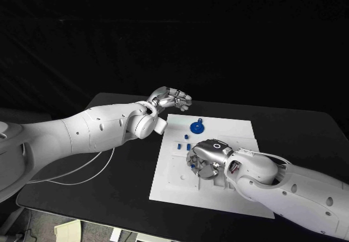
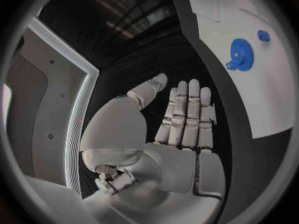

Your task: Assemble the parts on the task board

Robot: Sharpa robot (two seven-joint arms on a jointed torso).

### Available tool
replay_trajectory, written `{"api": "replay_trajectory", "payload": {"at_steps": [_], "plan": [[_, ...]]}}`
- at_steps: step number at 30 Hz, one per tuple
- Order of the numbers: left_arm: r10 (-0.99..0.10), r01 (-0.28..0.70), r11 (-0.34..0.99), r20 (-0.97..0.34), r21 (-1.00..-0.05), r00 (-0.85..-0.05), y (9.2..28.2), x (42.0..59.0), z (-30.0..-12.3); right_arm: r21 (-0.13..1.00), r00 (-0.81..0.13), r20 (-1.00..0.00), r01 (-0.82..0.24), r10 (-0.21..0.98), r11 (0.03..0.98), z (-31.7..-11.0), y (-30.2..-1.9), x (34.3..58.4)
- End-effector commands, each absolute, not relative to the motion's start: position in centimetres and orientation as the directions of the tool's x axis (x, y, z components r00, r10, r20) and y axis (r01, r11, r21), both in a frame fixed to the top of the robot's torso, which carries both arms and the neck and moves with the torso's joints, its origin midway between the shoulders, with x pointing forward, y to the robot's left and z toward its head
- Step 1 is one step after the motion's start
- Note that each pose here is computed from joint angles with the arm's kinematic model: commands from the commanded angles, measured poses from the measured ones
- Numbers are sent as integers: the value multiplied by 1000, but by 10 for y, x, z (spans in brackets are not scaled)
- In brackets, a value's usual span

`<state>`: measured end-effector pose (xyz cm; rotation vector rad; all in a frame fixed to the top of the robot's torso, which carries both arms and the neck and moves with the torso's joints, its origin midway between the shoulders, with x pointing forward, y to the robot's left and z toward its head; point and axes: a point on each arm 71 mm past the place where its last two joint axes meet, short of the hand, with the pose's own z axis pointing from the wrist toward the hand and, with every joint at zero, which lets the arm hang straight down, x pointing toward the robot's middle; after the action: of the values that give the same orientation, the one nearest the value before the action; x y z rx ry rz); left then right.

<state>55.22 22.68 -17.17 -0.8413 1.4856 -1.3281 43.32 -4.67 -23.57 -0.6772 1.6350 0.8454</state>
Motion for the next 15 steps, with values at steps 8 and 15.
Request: {"api": "replay_trajectory", "payload": {"at_steps": [8,15], "plan": [[-923,93,167,-188,-982,-335,226,552,-171,250,-253,-964,-774,78,582,-239,-55,435],[-923,93,167,-188,-982,-335,226,552,-171,269,-238,-962,-770,131,579,-235,-59,435]]}}
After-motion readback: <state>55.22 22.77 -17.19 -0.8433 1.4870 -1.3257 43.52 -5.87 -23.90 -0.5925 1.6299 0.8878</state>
